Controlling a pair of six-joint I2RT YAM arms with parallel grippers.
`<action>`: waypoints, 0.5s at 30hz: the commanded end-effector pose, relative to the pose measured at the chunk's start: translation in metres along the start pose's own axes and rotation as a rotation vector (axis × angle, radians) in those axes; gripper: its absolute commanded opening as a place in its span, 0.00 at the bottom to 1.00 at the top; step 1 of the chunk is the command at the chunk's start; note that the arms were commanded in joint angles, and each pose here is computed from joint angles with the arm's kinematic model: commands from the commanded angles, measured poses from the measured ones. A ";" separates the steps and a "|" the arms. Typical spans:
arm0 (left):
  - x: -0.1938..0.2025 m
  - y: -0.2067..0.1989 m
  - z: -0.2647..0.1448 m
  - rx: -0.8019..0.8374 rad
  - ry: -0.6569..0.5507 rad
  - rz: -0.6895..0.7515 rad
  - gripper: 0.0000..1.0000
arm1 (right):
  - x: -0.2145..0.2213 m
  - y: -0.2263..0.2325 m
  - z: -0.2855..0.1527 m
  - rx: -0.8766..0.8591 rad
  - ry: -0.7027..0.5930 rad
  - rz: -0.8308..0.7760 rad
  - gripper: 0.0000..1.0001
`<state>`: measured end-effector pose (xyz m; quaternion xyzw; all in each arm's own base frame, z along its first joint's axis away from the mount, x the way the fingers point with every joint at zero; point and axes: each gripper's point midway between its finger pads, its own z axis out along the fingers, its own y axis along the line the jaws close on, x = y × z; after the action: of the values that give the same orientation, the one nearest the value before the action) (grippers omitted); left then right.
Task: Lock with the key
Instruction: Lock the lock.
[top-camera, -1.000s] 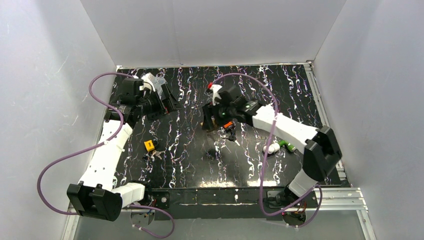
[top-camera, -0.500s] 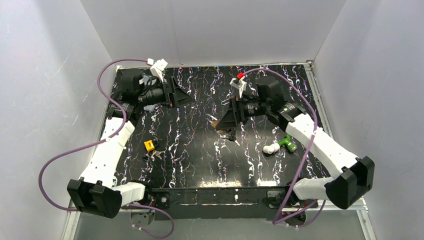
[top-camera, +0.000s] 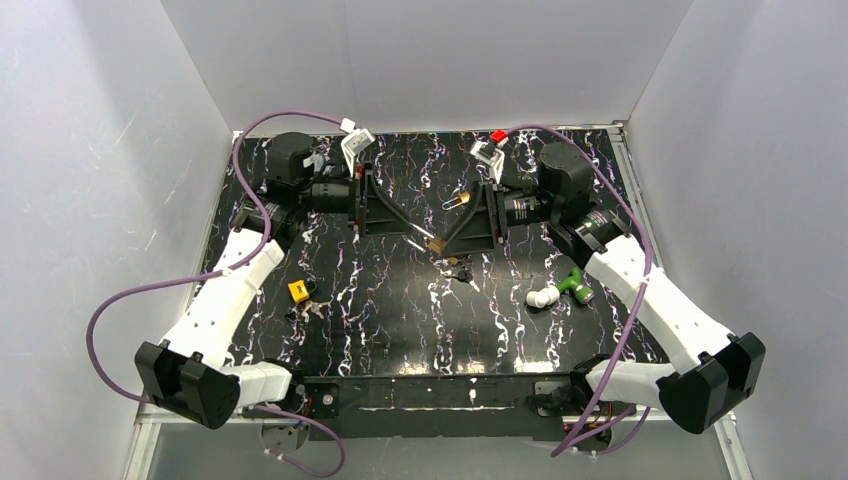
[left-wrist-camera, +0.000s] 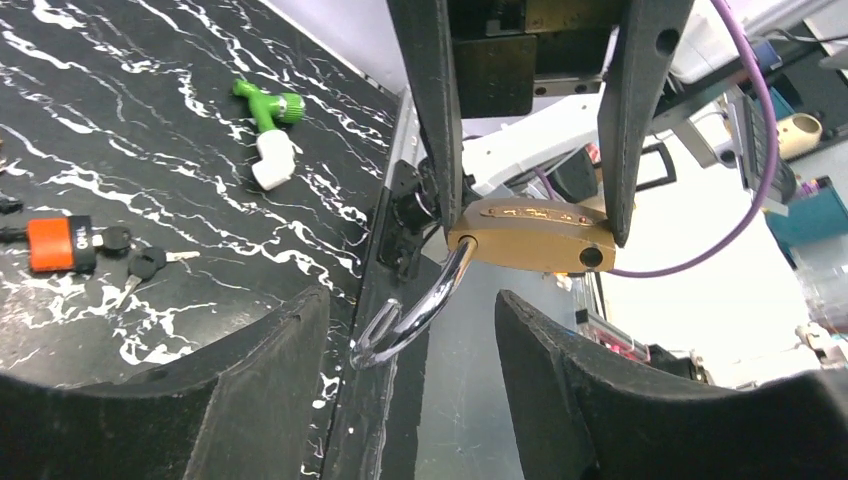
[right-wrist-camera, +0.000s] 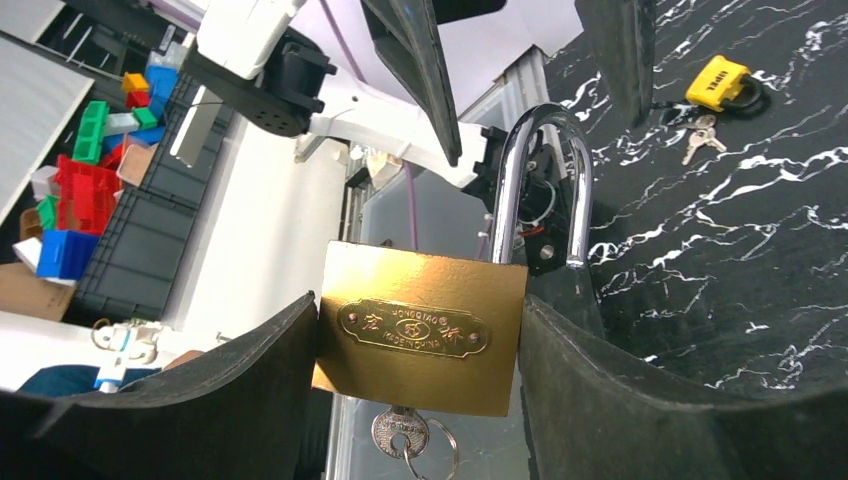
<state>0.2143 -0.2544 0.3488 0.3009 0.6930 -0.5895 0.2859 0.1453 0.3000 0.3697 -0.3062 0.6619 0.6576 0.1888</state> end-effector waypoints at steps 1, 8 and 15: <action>-0.003 -0.033 -0.001 0.106 0.020 0.091 0.59 | -0.016 0.053 -0.011 -0.112 -0.028 -0.163 0.18; 0.004 -0.041 0.001 0.126 0.043 0.083 0.50 | -0.020 0.059 -0.013 -0.115 -0.037 -0.175 0.18; 0.009 -0.043 0.002 0.117 0.062 0.069 0.29 | -0.022 0.058 -0.013 -0.105 -0.047 -0.183 0.17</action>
<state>0.1920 -0.2632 0.3501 0.3318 0.6748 -0.6075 0.2559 0.1384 0.2964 0.3821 -0.3120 0.6482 0.6703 0.1821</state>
